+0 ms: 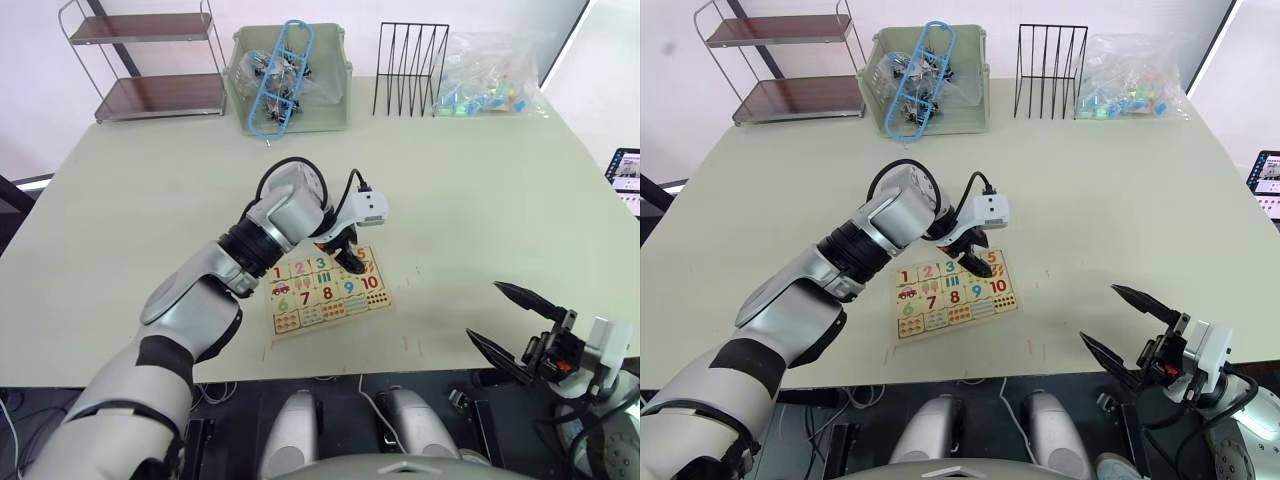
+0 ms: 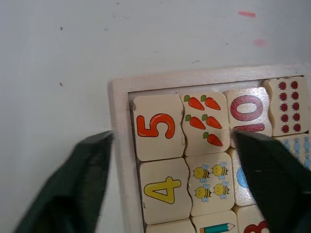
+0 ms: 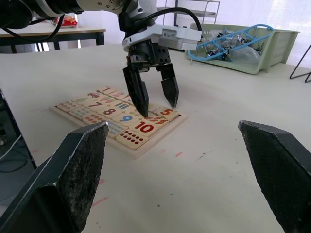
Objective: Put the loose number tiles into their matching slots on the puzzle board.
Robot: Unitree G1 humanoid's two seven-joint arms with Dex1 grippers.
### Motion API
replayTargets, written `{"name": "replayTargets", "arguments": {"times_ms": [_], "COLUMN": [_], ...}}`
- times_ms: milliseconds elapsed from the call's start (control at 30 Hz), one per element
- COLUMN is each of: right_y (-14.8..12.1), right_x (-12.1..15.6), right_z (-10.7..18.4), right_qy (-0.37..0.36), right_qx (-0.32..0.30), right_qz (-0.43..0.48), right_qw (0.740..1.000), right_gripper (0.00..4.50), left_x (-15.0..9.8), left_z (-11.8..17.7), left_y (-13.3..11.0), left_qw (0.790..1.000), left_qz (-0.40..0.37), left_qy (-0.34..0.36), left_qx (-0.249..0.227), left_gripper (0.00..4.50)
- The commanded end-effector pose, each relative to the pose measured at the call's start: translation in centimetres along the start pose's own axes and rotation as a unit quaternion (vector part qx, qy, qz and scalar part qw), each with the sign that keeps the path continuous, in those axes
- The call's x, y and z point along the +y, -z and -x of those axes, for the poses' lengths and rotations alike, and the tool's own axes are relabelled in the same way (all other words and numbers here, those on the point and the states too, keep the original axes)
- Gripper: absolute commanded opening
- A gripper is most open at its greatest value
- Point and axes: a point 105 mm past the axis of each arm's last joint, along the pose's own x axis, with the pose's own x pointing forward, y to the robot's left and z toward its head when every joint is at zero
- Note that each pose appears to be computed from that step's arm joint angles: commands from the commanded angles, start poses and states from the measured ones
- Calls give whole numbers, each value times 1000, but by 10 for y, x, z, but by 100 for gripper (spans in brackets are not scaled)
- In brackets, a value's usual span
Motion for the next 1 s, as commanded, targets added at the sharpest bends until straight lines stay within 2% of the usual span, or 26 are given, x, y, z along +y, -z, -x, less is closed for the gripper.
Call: {"name": "replayTargets", "arguments": {"times_ms": [33,300,467,567,633,700,800,867,1000], "right_y": [-4,-2,-2,-2,-1,-1,-1,-1,-1], "right_x": [1,0,0,-1,-1,-1,-1,-1,-1], "right_z": [-1,-1,-1,-2,-2,-2,-3,-3,-3], "right_qy": [-3,-3,-2,-2,-3,-4,-5,-5,-6], "right_qx": [-10,-10,-11,-12,-12,-13,-13,-13,-13], "right_qz": [11,11,11,11,11,11,10,10,11], "right_qw": [1000,1000,1000,1000,1000,1000,1000,1000,1000], "right_gripper": [450,450,450,450,450,450,450,450,450], "left_x": [1,8,11,20,25,25,26,28,27], "left_z": [9,32,45,48,48,45,40,38,32], "left_y": [-11,-20,-24,-23,-31,-28,-15,-10,-1], "left_qw": [1000,999,997,994,985,977,977,974,966], "left_qz": [1,19,27,11,-15,-43,-32,-25,-33], "left_qy": [-3,-3,9,-14,-31,-35,-34,-36,-35], "left_qx": [-17,-45,-78,-106,-170,-204,-209,-224,-253], "left_gripper": [448,448,448,448,448,448,367,282,68]}}
